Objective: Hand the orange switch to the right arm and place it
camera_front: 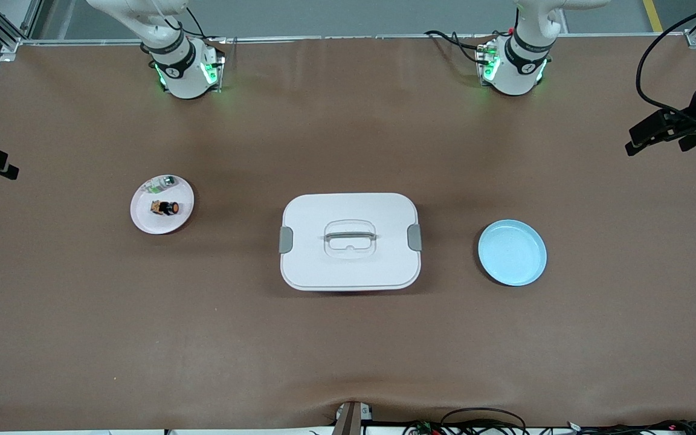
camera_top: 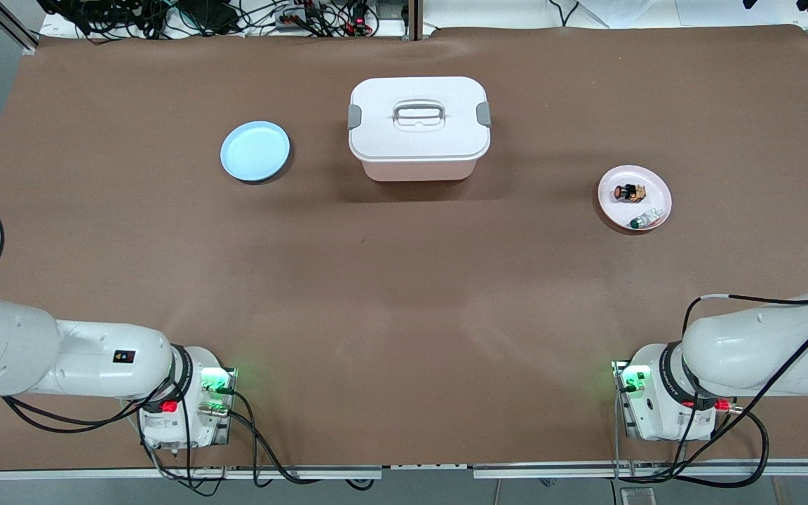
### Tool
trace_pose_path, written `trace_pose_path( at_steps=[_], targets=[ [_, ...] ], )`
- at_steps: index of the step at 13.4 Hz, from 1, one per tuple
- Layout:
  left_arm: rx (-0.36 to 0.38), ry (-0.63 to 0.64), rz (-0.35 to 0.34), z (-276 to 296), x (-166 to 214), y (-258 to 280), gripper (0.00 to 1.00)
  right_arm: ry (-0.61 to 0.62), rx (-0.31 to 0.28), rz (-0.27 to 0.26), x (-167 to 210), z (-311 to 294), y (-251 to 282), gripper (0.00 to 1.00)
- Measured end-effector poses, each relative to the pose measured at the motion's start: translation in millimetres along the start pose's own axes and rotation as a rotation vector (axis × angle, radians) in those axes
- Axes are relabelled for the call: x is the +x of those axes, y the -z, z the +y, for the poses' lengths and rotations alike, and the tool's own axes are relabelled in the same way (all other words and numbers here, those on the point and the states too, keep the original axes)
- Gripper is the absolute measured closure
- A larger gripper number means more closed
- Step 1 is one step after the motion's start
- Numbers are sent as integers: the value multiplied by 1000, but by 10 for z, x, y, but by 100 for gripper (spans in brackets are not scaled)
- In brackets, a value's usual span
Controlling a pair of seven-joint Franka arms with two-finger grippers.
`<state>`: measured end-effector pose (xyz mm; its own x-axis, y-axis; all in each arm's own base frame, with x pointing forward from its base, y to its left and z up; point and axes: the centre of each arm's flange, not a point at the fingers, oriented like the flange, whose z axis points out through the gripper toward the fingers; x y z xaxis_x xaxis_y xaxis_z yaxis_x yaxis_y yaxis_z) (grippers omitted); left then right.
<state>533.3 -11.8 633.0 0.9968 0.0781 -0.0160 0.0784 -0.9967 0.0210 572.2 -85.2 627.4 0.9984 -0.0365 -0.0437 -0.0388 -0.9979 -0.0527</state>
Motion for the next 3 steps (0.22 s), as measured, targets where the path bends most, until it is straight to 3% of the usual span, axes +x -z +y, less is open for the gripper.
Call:
trace_pose_path(
  at_steps=[3],
  targets=[
    [0, 2, -5, -12, -5, -4, 0, 0, -2, 5, -9, -1, 26, 0]
  ],
)
